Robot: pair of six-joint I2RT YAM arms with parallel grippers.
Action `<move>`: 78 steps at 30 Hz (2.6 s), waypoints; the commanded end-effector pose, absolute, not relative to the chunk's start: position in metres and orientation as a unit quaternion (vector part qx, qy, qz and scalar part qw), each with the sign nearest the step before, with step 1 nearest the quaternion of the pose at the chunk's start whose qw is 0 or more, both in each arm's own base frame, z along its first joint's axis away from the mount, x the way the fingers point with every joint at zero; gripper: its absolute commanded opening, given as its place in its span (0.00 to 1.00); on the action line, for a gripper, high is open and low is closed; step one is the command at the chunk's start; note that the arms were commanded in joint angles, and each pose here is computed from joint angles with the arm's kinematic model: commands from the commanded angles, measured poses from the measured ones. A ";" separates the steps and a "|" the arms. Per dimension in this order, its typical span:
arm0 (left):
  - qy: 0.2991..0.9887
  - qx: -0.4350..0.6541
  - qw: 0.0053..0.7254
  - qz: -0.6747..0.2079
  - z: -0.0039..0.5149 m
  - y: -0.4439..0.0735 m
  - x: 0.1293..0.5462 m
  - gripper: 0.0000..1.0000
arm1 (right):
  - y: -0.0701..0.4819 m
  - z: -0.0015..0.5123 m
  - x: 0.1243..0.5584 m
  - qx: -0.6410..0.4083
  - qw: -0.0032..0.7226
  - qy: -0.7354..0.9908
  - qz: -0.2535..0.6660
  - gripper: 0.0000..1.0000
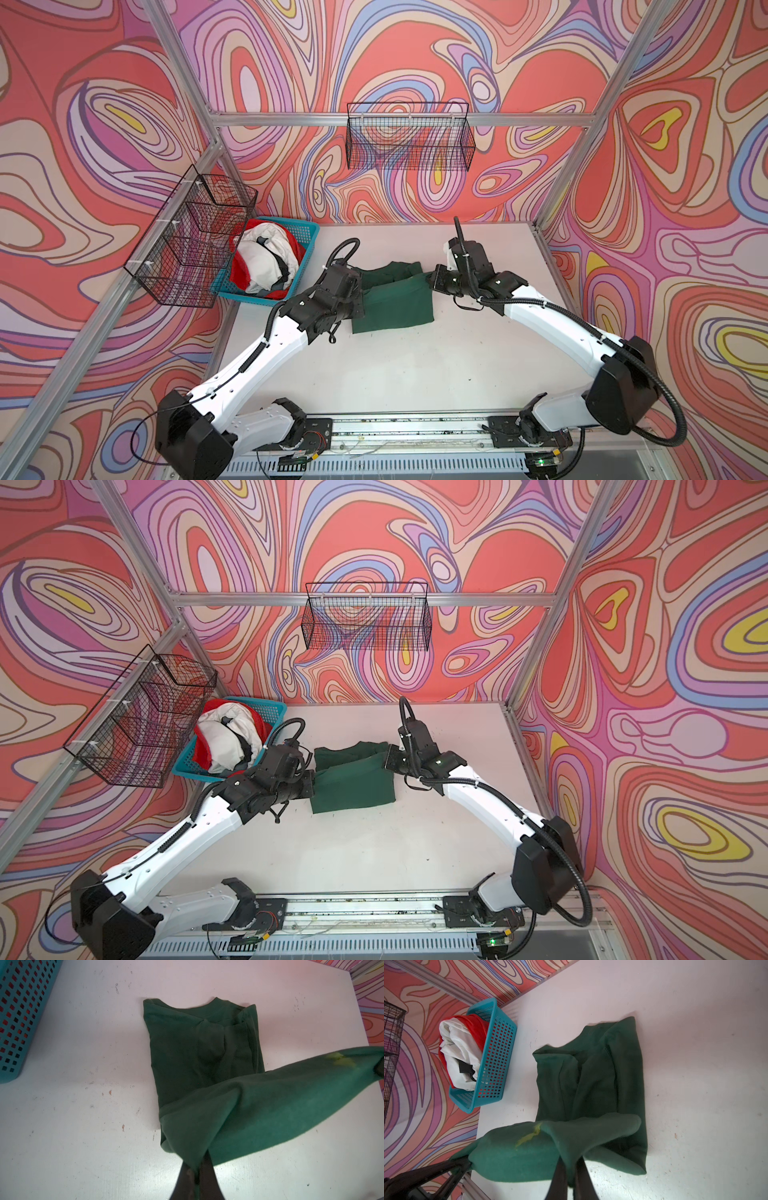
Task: Fold and stack the t-shirts
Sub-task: 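Fold the lifted end away from the robot over the shirt with both grippers, then release the folded shirt and grasp its side with the right gripper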
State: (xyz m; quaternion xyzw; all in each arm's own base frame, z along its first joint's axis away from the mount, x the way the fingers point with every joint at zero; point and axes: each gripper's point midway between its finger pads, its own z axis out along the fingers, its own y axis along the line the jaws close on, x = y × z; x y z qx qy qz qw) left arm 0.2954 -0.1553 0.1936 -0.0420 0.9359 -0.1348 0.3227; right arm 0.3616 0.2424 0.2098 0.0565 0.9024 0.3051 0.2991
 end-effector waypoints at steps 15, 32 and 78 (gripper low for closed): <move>0.941 -0.066 0.299 -0.142 0.178 -0.158 0.386 0.00 | 0.246 0.176 0.458 0.062 0.244 0.905 0.343 0.00; 0.932 -0.093 0.346 -0.061 0.147 -0.116 0.496 0.78 | 0.234 0.138 0.518 0.052 0.238 0.935 0.258 0.76; 0.942 -0.086 0.272 -0.178 0.083 -0.141 0.417 0.80 | 0.242 -0.002 0.461 0.085 0.157 0.958 0.224 0.00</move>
